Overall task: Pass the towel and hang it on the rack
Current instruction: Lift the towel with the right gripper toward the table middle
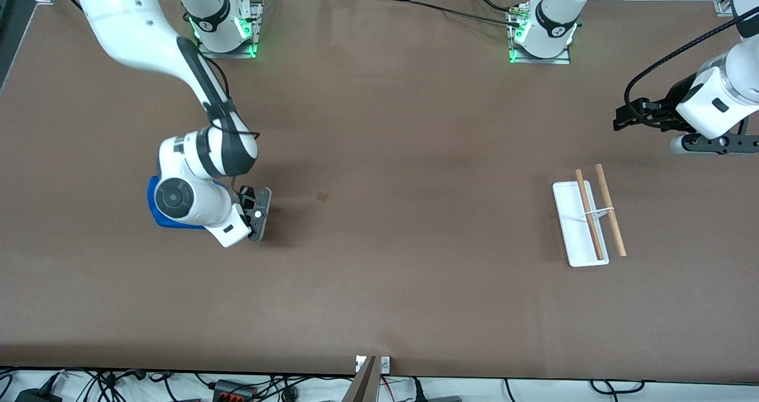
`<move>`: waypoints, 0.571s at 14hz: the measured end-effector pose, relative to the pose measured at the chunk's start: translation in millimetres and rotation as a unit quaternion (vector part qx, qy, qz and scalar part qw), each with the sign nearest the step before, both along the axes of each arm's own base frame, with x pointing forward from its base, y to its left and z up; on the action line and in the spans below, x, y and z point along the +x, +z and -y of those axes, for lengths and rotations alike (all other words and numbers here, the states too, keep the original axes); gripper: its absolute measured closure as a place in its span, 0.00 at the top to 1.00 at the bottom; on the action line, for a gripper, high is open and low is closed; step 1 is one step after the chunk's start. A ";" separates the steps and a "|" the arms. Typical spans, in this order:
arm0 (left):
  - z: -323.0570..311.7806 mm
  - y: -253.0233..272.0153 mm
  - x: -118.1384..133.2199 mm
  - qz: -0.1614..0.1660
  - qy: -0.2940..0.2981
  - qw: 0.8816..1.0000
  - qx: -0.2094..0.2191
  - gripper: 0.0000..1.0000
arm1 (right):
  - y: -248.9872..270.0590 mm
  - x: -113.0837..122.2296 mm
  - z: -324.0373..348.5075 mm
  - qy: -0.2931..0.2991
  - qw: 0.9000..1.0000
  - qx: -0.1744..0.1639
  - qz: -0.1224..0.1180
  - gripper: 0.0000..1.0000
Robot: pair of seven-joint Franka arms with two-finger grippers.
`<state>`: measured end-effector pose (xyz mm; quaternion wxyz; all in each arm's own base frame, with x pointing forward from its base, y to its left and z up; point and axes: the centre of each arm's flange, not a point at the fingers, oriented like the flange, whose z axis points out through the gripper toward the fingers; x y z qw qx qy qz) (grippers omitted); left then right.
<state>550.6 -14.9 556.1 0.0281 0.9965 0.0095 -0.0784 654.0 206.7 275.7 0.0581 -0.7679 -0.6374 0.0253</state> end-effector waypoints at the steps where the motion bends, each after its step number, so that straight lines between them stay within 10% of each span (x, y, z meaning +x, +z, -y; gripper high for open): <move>1: 0.0 0.0 0.0 0.000 0.000 1.000 0.000 1.00 | 29.7 -3.7 -21.6 -0.008 1.000 0.009 0.016 0.02; 4: 0.0 0.0 0.0 0.000 0.000 1.000 -0.001 1.00 | 112.2 -28.4 -110.0 -0.049 0.996 0.059 0.052 0.02; 8: -8.7 -5.6 2.4 -0.005 0.013 1.000 -0.014 1.00 | 205.5 -45.2 -181.0 -0.143 0.972 0.180 0.043 0.02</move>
